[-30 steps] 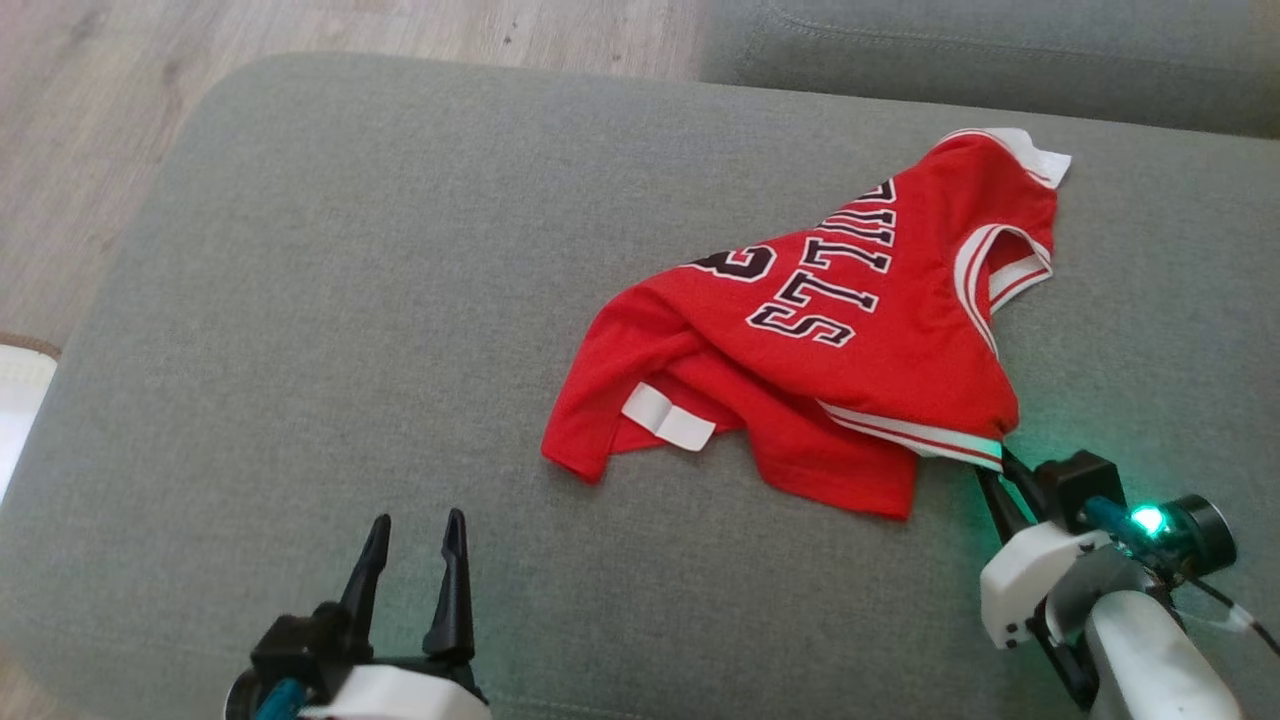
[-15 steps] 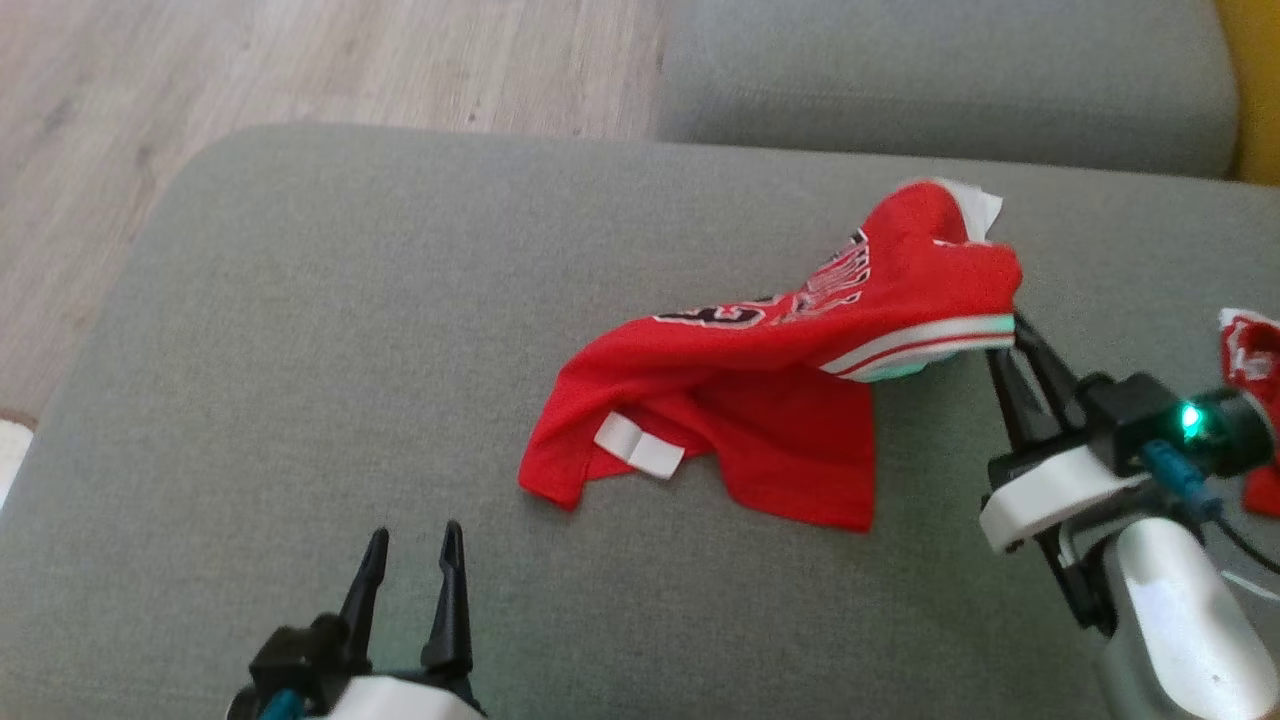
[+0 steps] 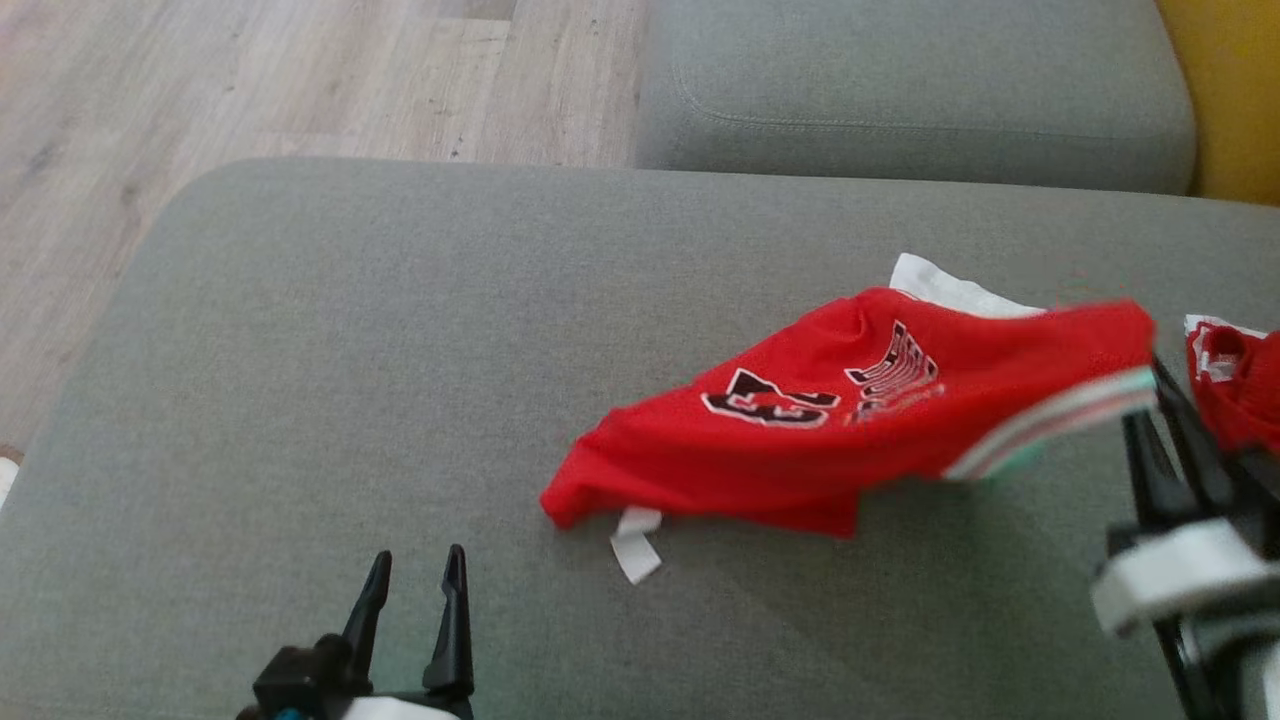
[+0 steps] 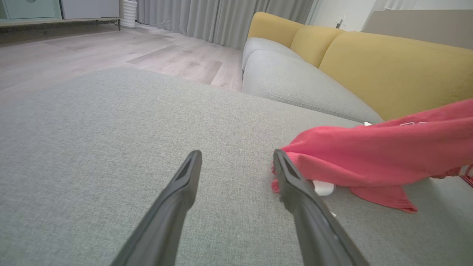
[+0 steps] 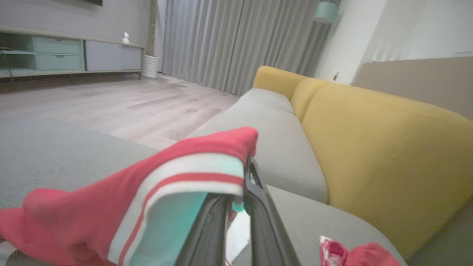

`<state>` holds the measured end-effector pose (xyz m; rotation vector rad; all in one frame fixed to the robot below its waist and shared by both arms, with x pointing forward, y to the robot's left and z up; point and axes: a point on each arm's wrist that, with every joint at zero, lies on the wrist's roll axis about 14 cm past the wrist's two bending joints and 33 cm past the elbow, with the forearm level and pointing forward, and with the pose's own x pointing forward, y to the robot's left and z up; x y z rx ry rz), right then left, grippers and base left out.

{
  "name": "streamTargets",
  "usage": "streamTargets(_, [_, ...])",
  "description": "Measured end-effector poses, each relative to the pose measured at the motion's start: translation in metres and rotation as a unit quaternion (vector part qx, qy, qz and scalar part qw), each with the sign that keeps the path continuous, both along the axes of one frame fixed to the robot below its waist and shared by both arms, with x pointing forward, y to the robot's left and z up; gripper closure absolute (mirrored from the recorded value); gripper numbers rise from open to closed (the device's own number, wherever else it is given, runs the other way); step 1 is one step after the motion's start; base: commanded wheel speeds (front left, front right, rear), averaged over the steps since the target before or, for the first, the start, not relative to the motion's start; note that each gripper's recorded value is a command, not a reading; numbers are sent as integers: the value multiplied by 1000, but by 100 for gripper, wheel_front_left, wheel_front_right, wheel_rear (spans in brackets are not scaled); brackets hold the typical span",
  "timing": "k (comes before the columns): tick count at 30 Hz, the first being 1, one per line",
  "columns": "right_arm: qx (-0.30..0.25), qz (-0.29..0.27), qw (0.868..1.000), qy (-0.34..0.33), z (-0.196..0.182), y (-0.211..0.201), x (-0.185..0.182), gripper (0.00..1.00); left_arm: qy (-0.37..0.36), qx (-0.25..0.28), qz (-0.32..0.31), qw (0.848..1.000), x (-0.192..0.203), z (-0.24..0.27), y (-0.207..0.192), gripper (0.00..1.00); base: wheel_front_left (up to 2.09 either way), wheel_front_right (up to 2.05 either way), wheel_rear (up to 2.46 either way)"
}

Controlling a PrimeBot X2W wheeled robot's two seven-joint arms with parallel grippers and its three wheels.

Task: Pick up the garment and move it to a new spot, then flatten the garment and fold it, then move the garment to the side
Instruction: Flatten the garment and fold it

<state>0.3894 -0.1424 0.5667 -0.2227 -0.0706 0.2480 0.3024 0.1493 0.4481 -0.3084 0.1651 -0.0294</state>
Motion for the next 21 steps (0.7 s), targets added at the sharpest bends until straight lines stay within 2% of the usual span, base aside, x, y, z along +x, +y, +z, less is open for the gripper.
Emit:
streamTargets(4, [4, -46, 997, 65, -30, -24, -28, 100, 2, 1, 2, 1000, 0, -1, 2, 0, 0, 0, 0])
streamTargets(10, [4, -91, 981, 173, -94, -47, -67, 100, 10, 2, -5, 1000, 0, -5, -2, 0, 0, 0, 0])
streamTargets(11, [7, -94, 979, 182, -99, -47, -69, 74, 9, 2, -6, 1000, 1, -4, -3, 0, 0, 0, 0])
streamTargets(12, [13, -101, 974, 203, -113, -49, -73, 0, 9, 1, -9, 1000, 1, -4, -4, 0, 0, 0, 0])
streamTargets(21, [24, -132, 963, 233, -133, -67, -87, 0, 12, 5, -20, 1000, 4, -6, -9, 0, 0, 0, 0])
